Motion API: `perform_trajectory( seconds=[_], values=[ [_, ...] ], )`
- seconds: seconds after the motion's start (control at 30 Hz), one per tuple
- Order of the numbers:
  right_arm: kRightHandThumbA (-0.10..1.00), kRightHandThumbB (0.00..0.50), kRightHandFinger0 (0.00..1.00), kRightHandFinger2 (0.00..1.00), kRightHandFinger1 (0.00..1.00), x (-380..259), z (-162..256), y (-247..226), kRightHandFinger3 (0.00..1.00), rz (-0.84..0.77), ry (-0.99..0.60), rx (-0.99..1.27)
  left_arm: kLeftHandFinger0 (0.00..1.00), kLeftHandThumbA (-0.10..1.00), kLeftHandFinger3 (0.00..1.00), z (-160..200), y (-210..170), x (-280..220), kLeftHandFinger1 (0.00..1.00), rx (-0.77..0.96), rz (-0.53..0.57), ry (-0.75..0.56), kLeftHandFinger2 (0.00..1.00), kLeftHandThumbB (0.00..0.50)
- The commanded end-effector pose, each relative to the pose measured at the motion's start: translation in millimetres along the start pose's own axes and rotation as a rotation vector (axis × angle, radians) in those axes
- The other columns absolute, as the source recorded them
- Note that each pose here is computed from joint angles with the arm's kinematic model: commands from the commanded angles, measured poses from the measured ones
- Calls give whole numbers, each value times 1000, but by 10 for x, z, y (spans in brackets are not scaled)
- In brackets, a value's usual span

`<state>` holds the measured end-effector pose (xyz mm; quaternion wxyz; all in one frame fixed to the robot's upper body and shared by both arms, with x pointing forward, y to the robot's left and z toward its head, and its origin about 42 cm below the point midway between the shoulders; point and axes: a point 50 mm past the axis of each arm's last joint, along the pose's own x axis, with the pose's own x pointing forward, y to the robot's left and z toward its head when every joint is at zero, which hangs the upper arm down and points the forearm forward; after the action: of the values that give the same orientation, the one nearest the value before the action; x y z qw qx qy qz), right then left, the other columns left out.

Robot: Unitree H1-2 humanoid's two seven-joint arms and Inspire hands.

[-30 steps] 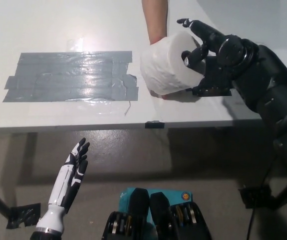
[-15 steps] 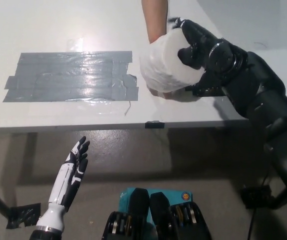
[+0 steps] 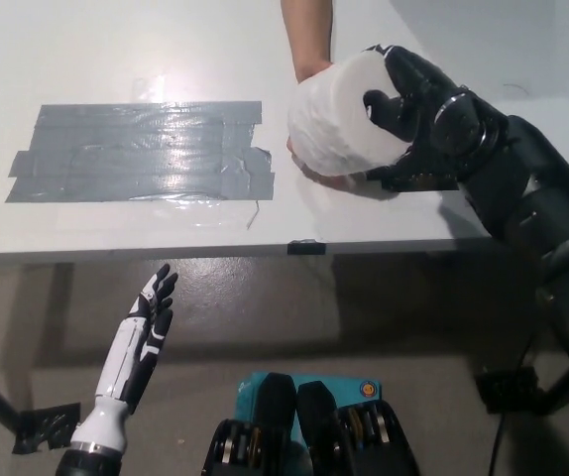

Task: A person hands over a roll of toilet paper to the robot , and the robot inserts its right thumb into the hole in the centre to grab the roll, and then places it on the balck area on the desk.

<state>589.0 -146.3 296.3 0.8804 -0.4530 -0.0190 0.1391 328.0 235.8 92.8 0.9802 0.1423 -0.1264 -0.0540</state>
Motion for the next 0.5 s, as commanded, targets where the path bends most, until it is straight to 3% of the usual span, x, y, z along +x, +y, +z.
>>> perform_trajectory(
  seconds=[0.0,0.1,0.17,0.2,0.23,0.27,0.3,0.33,0.4,0.47],
  values=[
    [-100,170,53,920,604,25,149,-309,860,-63,-46,66,1000,993,1000,129,97,121,1000,28,4,-78,1000,187],
    [-100,187,59,943,619,32,171,-361,859,-71,-30,204,1000,999,1000,141,105,136,1000,30,4,-77,1000,186],
    [-100,163,76,945,599,37,186,-462,965,-84,-19,597,1000,1000,1000,157,110,161,1000,31,4,-80,1000,179],
    [-100,165,66,936,588,37,187,-471,967,-84,-19,639,1000,1000,1000,158,109,163,1000,30,5,-80,1000,179],
    [-100,157,3,883,511,36,186,-484,980,-77,-27,764,1000,1000,1000,160,108,164,1000,27,6,-79,1000,178],
    [-100,169,0,884,506,32,182,-509,986,-63,-50,964,1000,1000,1000,164,104,167,1000,25,7,-78,1000,176],
    [-100,169,0,884,506,31,179,-516,986,-61,-55,995,1000,1000,1000,165,102,169,1000,25,7,-78,1000,176],
    [-100,159,0,959,517,25,153,-531,1000,-52,-59,1152,1000,998,1000,167,103,169,1000,25,5,-78,1000,167],
    [-100,181,0,1000,527,17,105,-524,988,-45,-52,1280,1000,996,1000,164,101,167,1000,27,4,-82,1000,166],
    [-100,177,0,953,435,7,49,-505,909,-42,-47,1389,1000,998,1000,157,97,162,1000,26,4,-81,1000,166]
  ],
)
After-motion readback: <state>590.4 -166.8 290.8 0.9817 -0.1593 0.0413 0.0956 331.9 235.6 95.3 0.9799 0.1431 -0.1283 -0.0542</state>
